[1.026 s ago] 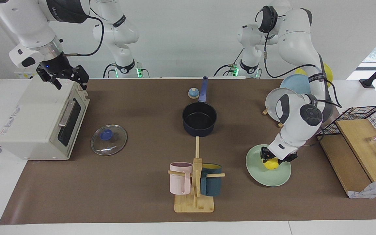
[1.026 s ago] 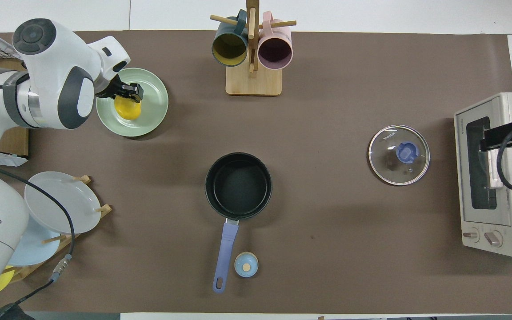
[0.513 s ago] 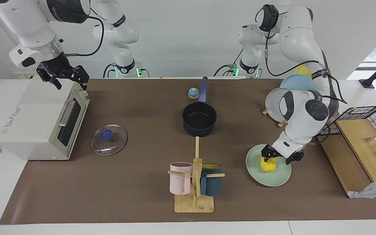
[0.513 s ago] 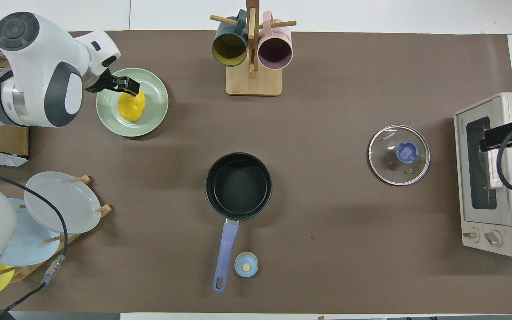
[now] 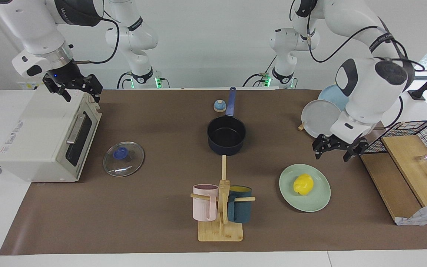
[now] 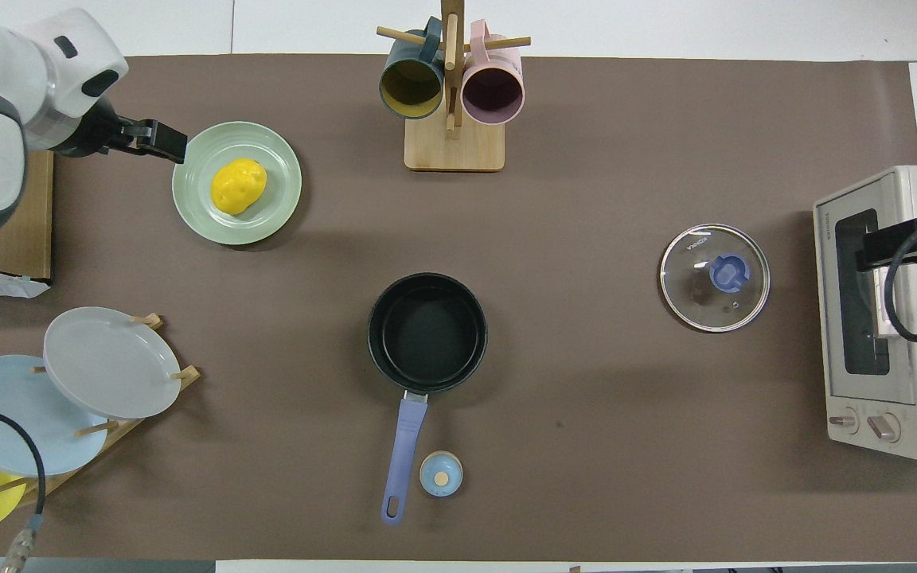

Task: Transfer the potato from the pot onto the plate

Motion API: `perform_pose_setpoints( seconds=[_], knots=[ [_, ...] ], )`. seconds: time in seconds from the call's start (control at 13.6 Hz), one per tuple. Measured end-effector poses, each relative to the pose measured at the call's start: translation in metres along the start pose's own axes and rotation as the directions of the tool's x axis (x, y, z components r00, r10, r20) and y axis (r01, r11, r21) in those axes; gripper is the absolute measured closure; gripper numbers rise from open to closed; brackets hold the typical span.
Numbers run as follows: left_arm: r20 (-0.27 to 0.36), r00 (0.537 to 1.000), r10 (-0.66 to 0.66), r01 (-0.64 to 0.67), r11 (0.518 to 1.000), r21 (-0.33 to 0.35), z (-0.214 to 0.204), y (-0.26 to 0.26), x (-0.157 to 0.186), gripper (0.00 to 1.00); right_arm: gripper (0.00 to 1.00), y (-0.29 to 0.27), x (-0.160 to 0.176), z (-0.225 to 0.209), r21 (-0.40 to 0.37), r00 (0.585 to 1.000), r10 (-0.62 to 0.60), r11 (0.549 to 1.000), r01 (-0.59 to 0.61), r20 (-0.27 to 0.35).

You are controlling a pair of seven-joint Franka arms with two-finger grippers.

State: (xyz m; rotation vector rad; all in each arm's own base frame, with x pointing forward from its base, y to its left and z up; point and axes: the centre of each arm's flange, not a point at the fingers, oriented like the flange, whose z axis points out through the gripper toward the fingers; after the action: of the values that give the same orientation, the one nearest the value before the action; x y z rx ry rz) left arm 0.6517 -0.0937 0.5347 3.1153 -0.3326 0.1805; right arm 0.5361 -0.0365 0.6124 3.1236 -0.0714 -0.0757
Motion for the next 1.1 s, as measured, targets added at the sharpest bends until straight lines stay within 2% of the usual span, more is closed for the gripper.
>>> perform_pose_setpoints(
  seconds=[0.29, 0.51, 0.73, 0.95, 1.1],
  knots=[
    [0.03, 0.999, -0.016, 0.016, 1.0, 0.008, -0.094, -0.004, -0.051, 0.0, 0.0, 0.0, 0.0, 0.0, 0.0, 1.0, 0.0, 1.0, 0.0, 0.0],
    [0.092, 0.995, -0.027, 0.026, 1.0, 0.009, -0.134, -0.002, -0.089, 0.0, 0.0, -0.005, -0.001, 0.001, -0.001, 1.0, -0.009, 1.0, 0.009, 0.01],
    [0.138, 0.986, -0.097, 0.095, 0.995, 0.019, -0.13, 0.002, -0.107, 0.0, 0.0, -0.019, -0.003, 0.002, -0.003, 0.999, -0.036, 0.999, 0.036, 0.025],
    [0.143, 0.98, -0.136, 0.136, 0.991, 0.007, -0.106, 0.008, -0.11, 0.0, 0.0, -0.024, -0.004, 0.003, -0.003, 0.998, -0.043, 0.999, 0.044, 0.038],
    [0.147, 0.979, -0.144, 0.148, 0.989, -0.016, -0.109, 0.01, -0.111, 0.0, 0.0, -0.024, -0.005, 0.003, -0.003, 0.998, -0.043, 0.999, 0.043, 0.04]
  ],
)
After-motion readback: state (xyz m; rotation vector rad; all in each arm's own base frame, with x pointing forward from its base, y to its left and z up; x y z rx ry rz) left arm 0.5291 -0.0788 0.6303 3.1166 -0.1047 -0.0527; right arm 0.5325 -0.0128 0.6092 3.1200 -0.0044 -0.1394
